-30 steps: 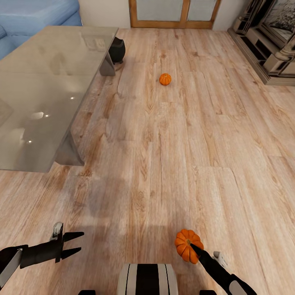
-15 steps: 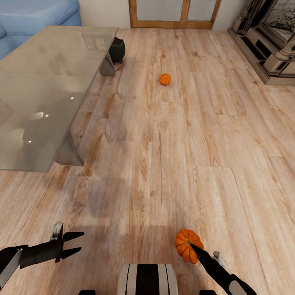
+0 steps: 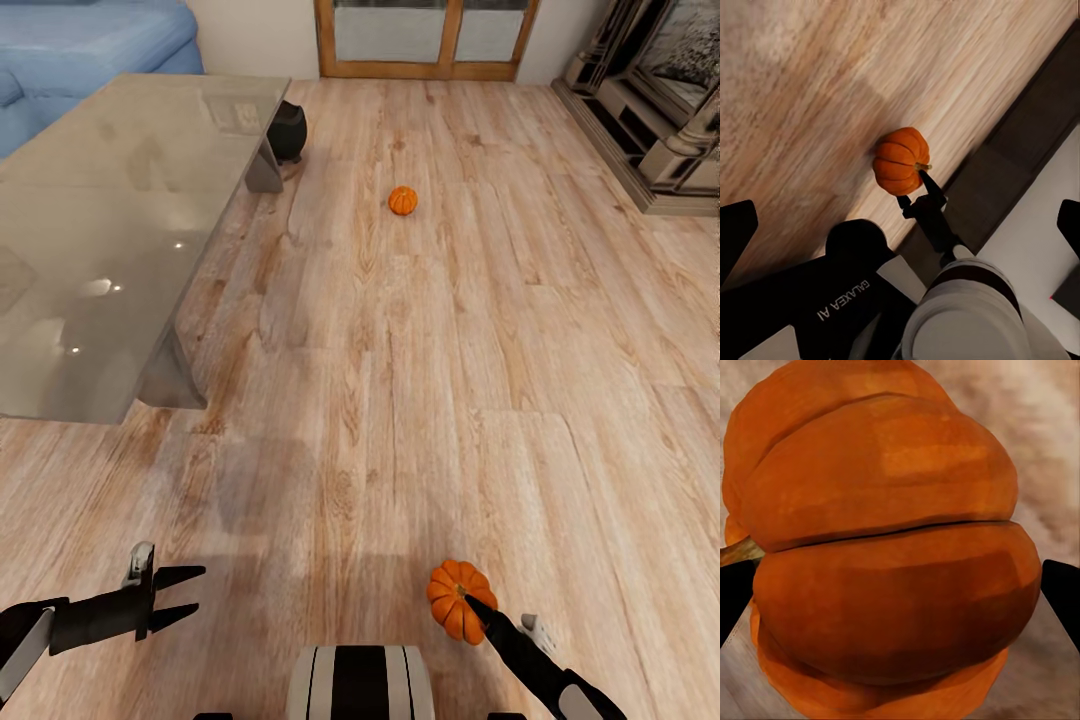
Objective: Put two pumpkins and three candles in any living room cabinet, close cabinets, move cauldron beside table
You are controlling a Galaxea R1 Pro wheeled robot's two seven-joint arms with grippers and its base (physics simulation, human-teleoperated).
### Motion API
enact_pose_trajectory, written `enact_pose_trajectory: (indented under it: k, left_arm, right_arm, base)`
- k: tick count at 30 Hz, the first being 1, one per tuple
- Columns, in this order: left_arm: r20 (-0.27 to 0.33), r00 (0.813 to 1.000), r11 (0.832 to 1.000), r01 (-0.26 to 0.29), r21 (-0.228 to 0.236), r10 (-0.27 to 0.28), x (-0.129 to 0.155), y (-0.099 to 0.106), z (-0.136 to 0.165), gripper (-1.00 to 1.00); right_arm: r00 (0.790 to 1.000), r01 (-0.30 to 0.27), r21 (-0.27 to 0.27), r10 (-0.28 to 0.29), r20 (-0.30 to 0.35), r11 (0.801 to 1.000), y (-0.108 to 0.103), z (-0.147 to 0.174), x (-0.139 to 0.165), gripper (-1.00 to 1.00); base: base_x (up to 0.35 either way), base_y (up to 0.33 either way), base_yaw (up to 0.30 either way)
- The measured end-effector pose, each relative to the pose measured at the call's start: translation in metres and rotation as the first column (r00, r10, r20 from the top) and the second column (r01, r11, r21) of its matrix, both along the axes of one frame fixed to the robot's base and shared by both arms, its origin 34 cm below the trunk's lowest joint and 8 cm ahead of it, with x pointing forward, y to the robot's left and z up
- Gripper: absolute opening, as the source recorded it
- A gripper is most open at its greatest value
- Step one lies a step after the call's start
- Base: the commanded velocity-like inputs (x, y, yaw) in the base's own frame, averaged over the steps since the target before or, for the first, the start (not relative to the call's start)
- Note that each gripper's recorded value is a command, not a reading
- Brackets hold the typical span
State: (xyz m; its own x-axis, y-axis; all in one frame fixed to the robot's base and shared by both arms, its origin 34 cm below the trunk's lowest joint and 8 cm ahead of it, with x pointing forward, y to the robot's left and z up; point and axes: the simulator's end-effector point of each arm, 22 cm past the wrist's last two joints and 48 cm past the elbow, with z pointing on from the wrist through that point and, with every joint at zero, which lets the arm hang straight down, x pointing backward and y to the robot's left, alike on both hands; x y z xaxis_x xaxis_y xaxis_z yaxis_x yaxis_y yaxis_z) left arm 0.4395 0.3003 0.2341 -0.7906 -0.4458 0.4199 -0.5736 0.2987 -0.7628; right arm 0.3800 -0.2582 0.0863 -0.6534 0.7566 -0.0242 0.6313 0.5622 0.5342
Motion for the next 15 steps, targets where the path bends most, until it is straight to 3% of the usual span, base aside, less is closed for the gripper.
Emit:
enact_pose_trajectory:
  k: [15]
  left_arm:
    - [0.060,0.998,1.000,0.001,0.000,-0.001,0.015,-0.002,0.023,1.00]
  right_arm:
    - [0.998,0.010,-0.004,-0.010,0.067,1.000,-0.009,0.022,0.027,-1.00]
  base:
    - [0.000,0.000,0.000]
